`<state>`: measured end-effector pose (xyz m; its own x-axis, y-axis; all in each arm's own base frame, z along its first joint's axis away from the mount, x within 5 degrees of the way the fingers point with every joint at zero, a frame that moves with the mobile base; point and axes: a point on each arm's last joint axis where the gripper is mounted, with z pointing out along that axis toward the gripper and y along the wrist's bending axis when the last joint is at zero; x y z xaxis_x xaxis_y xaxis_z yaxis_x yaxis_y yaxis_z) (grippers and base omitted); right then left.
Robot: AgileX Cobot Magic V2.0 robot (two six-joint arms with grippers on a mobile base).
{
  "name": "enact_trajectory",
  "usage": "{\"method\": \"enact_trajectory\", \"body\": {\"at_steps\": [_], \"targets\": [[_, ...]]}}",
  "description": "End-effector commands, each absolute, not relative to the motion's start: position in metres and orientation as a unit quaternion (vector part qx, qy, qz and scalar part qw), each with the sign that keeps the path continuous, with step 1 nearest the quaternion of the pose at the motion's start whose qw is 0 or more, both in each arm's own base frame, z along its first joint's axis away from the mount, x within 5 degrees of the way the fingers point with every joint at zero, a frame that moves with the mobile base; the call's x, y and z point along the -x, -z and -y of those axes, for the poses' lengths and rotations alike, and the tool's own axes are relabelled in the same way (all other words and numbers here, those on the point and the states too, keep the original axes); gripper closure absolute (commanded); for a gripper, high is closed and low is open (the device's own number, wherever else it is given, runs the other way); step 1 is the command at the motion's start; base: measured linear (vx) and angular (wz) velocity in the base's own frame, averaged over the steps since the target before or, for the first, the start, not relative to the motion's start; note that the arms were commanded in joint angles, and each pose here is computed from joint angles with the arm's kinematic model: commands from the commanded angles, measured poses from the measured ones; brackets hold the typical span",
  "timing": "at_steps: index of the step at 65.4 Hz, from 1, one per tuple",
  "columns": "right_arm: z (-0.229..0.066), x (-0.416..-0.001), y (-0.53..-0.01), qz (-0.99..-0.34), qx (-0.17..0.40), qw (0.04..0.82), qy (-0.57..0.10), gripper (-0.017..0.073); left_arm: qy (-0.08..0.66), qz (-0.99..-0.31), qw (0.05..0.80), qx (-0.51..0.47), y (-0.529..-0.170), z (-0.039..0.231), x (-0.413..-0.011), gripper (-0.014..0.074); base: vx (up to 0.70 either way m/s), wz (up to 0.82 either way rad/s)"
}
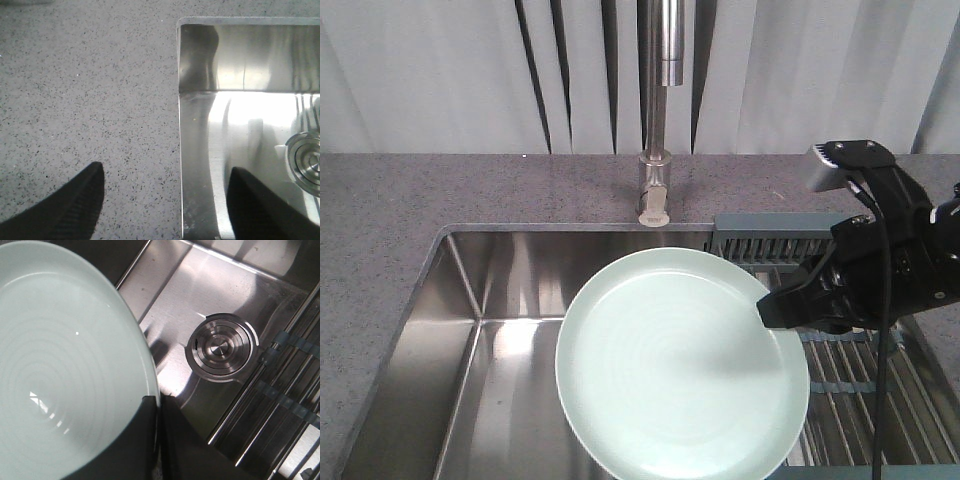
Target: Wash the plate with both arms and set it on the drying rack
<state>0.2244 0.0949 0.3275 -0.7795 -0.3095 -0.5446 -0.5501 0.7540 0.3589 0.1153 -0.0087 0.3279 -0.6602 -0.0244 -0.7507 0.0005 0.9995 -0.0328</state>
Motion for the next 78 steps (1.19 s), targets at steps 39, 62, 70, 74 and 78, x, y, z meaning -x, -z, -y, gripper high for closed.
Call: {"method": "enact_trajectory", "body": {"at_steps": [39, 62, 70, 74, 78], "targets": [[-0.096, -0.222, -0.344, -0.893, 0.23, 0.269, -0.276, 0.0561, 0.021, -0.893, 0.45, 0.011, -0.341, 0.008, -0.114, 0.0112, 0.0, 0.0], [-0.09, -0.226, -0.34, -0.896, 0.259, 0.281, -0.226, 0.0561, 0.021, -0.893, 0.45, 0.011, -0.341, 0.008, -0.114, 0.0112, 0.0, 0.0], [-0.091, -0.238, -0.338, -0.893, 0.275, 0.286, -0.211, 0.0561, 0.021, -0.893, 0.45, 0.011, -0.341, 0.008, -0.114, 0.0112, 0.0, 0.0], [-0.093, -0.246, -0.338, -0.892, 0.284, 0.281, -0.212, 0.0561, 0.021, -0.893, 0.45, 0.011, -0.341, 0.008, -0.114, 0.0112, 0.0, 0.0], [-0.097, -0.256, -0.338, -0.891, 0.29, 0.273, -0.216, 0.0561, 0.021, -0.893, 0.45, 0.011, -0.341, 0.008, -0.114, 0.0112, 0.0, 0.0]]}}
